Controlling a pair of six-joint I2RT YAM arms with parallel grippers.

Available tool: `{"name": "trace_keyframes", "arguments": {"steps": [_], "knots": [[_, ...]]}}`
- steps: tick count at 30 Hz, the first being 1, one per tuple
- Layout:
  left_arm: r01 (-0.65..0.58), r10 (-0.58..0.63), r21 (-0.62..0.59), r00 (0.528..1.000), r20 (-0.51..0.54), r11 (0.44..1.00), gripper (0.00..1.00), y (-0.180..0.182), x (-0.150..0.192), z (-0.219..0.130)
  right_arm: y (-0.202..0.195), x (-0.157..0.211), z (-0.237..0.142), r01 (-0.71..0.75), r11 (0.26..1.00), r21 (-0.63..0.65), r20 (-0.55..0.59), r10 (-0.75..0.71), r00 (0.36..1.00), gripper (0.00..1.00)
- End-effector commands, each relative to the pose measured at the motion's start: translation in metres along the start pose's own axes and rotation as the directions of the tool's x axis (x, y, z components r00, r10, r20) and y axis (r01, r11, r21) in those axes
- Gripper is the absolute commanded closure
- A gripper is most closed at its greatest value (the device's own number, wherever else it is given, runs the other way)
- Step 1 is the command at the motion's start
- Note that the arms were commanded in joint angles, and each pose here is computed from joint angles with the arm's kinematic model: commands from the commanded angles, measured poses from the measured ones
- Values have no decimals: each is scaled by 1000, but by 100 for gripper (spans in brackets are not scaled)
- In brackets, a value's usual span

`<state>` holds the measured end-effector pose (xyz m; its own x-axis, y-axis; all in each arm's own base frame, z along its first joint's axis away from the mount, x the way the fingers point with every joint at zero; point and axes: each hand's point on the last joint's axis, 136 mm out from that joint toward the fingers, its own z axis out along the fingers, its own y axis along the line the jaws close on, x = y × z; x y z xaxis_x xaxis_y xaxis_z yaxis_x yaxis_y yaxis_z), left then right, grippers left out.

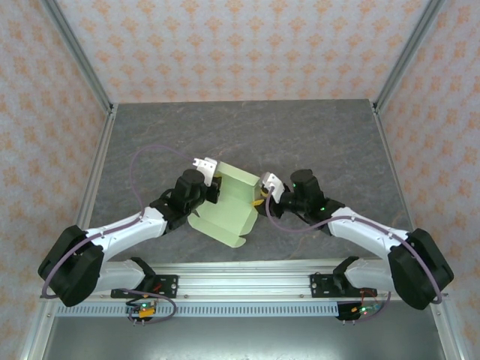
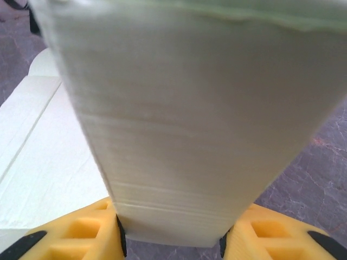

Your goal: Fold the paper box

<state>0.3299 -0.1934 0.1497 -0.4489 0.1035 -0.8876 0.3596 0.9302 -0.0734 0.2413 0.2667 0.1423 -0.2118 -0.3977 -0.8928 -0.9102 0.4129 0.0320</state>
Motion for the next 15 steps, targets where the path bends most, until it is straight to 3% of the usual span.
{"name": "trace_keyframes", "arguments": {"steps": [1,8,13,15], "knots": [[28,-30,28,999,43,999,100,-6,-13,-3,-8,-25,4,-9,1000,29,110,6,994,58],[34,-35,27,999,33,999,100,-6,-9,0,-9,-19,10,-19,998,54,104,14,994,53],[10,-10,10,1000,26,1000,100,-3,-6,-1,-5,-22,3,4,999,48,108,-9,994,57],[4,-4,4,1000,25,1000,100,-1,-5,-1,2,-23,0,14,1000,14,96,-15,995,51]]}}
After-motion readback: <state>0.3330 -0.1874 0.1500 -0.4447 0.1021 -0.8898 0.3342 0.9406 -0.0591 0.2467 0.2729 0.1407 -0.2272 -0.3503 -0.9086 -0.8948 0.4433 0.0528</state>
